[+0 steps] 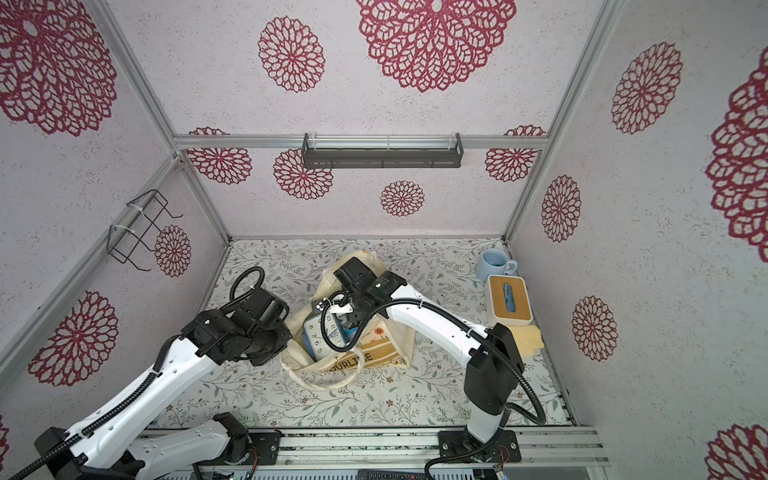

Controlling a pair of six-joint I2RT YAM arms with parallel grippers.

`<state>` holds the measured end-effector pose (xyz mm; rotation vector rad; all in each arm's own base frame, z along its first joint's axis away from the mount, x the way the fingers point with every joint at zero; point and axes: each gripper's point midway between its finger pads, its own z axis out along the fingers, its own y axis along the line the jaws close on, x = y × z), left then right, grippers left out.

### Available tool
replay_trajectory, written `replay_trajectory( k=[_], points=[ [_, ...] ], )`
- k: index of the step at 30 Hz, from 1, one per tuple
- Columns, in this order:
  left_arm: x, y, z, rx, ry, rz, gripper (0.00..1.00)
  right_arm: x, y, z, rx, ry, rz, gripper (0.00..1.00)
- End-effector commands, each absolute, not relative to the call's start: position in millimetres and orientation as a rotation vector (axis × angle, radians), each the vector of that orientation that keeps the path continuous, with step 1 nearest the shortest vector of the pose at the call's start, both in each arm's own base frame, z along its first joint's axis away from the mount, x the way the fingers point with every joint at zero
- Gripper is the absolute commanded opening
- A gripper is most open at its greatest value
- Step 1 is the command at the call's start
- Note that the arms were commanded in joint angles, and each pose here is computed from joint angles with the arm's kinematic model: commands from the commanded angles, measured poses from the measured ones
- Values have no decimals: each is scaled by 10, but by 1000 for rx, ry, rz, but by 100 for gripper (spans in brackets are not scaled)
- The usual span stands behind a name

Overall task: Take the alarm clock out of the canvas bag
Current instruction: Pick up the alarm from the canvas bag.

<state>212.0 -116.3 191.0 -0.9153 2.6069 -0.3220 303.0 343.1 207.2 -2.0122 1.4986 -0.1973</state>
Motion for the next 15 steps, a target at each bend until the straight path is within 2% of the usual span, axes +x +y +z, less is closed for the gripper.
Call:
replay_trajectory(
  k=[1,5,10,15],
  points=[
    [2175,-928,1959,-949,2540,-182,0,2930,3428,2172,-1982,1503,-166,33],
    [2198,-835,2062,-922,2517,-124,0,2972,3506,2588,-1876,1460,-159,32],
    [2252,-602,2226,-839,2500,-2,0,2984,3611,3478,-1650,1377,-75,32],
    [2353,-314,2478,-791,2450,110,0,2900,3598,4091,-1462,1329,34,33]
  ],
)
